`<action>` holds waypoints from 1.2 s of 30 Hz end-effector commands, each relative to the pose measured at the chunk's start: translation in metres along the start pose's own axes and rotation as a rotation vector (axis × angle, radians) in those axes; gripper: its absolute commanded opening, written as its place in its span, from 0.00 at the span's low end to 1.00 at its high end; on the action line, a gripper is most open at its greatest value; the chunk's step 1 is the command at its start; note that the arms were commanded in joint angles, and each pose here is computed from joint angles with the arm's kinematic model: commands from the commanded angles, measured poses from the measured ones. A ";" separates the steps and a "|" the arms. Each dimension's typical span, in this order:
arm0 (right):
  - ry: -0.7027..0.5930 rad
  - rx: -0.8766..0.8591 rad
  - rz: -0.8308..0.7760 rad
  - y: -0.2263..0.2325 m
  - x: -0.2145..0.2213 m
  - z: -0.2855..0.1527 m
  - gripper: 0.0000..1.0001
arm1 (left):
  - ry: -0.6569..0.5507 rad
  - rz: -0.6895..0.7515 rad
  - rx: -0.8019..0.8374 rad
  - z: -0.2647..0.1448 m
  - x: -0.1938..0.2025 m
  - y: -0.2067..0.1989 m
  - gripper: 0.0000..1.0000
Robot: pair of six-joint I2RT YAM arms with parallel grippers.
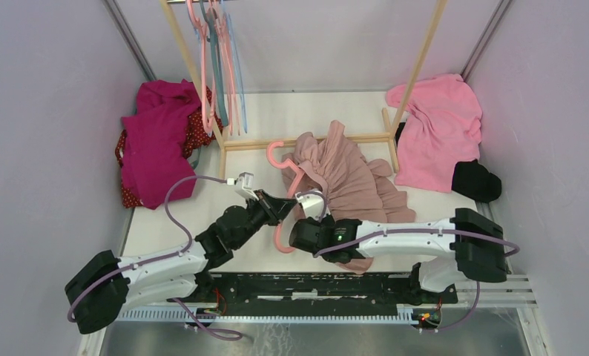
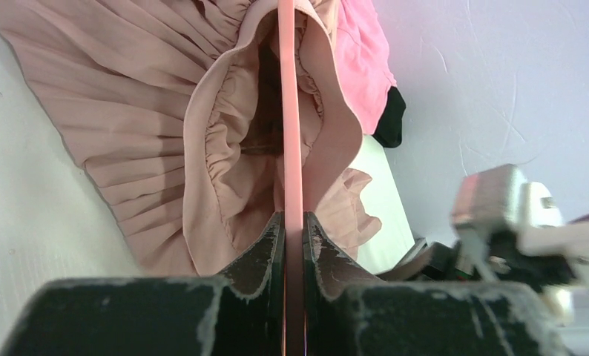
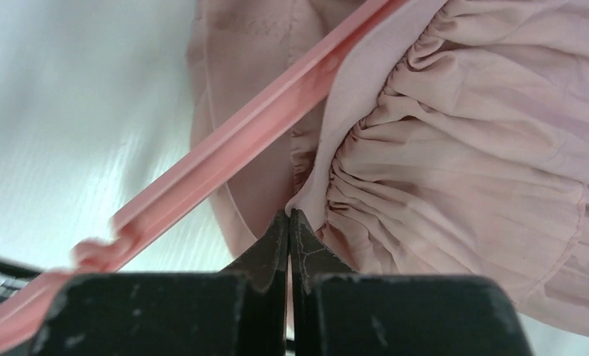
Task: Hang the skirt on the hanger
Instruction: Hang the skirt on the hanger.
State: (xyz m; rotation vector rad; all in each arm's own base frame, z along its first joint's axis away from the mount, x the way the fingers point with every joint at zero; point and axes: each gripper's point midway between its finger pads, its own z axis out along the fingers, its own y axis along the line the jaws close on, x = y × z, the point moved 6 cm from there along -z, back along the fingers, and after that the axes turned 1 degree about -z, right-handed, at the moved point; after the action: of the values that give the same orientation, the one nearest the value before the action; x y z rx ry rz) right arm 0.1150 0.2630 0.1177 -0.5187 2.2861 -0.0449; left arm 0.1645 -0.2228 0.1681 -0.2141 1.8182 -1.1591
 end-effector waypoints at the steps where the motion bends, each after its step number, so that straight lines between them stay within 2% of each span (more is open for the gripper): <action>1: 0.006 -0.180 0.013 0.009 -0.019 -0.031 0.01 | -0.160 -0.006 0.126 0.013 -0.030 -0.037 0.03; 9: 0.056 -0.409 -0.045 0.033 -0.027 -0.060 0.01 | -0.229 -0.016 0.136 0.019 -0.040 -0.047 0.03; 15: 0.071 -0.492 -0.067 0.047 -0.025 -0.065 0.01 | -0.256 -0.021 0.144 0.022 -0.048 -0.058 0.03; 26: 0.023 -0.661 -0.085 0.058 -0.049 -0.100 0.01 | -0.274 -0.018 0.125 0.022 -0.049 -0.065 0.03; 36: 0.000 -0.743 -0.085 0.069 -0.067 -0.116 0.01 | -0.304 -0.027 0.033 0.020 -0.049 -0.068 0.03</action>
State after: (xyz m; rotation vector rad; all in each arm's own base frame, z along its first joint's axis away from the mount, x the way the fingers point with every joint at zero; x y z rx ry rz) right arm 0.0613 0.3196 0.2012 -0.9541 2.2988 0.6114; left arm 0.1737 -0.2472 0.1991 -0.2502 1.7093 -1.1049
